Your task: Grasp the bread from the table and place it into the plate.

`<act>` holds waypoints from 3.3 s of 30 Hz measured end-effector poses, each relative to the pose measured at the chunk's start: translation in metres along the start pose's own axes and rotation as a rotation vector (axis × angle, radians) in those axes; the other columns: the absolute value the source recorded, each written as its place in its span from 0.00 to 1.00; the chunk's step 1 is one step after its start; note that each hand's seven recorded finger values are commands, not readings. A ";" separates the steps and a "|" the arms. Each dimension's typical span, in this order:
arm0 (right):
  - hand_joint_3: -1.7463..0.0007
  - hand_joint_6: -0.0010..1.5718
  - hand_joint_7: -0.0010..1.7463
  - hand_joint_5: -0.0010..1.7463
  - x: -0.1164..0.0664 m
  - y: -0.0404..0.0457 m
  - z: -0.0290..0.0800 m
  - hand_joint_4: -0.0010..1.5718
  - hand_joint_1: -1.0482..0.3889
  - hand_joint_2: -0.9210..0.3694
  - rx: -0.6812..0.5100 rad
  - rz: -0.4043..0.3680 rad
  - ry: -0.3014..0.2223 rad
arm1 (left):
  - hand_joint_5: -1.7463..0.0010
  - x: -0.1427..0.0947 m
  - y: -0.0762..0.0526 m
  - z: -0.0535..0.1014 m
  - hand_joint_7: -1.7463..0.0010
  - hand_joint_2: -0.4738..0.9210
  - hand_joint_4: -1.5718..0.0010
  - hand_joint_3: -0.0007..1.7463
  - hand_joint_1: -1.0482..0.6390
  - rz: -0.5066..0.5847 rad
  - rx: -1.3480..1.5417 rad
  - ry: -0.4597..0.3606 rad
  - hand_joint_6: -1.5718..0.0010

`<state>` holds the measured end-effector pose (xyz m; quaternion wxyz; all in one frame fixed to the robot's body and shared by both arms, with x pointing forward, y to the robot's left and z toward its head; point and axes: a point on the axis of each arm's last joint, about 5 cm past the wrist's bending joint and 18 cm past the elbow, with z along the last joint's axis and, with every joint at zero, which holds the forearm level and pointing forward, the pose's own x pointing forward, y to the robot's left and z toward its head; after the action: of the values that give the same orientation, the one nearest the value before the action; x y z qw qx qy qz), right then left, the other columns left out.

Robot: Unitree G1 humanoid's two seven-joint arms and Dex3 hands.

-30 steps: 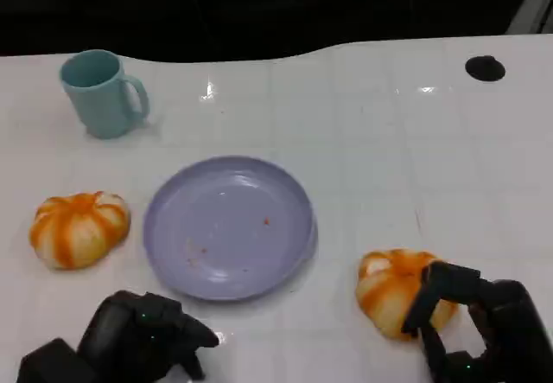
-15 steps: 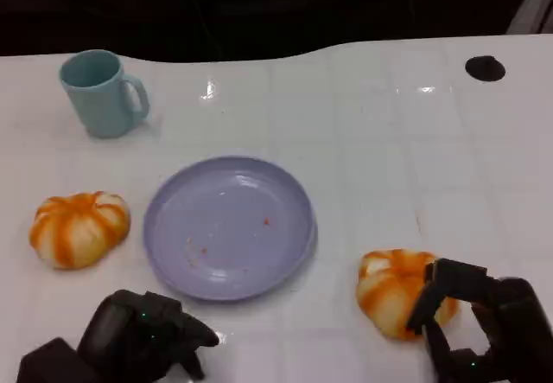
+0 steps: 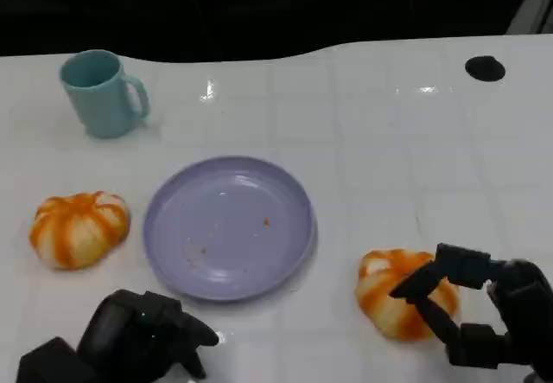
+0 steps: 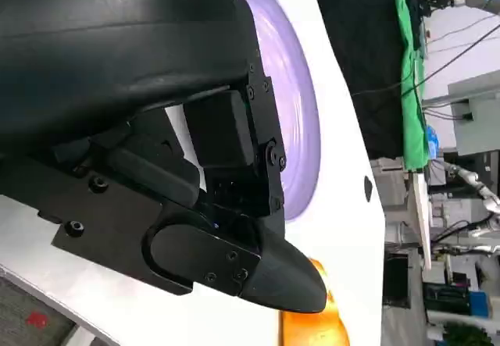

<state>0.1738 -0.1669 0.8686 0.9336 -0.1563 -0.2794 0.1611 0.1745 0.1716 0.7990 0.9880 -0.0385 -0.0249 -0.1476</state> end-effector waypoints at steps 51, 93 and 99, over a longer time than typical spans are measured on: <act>1.00 0.12 0.00 0.05 0.041 -0.0123 -0.002 0.04 0.32 0.03 -0.869 0.628 0.350 | 0.41 0.005 -0.001 0.001 0.84 1.00 0.17 0.05 0.00 0.004 0.003 0.003 0.01; 0.36 0.39 1.00 1.00 0.062 0.0283 -0.037 0.54 0.52 0.33 -0.519 0.033 0.102 | 0.42 0.006 -0.005 0.001 0.84 1.00 0.17 0.05 0.00 -0.003 0.002 -0.002 0.02; 0.29 0.41 1.00 1.00 0.081 0.0398 -0.027 0.55 0.55 0.40 -0.386 0.014 0.072 | 0.42 0.006 -0.005 0.001 0.84 1.00 0.17 0.05 0.00 -0.004 0.002 -0.002 0.02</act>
<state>0.2449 -0.1051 0.8699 0.8944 -0.3403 -0.2704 0.1054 0.1786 0.1657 0.8004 0.9877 -0.0374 -0.0260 -0.1493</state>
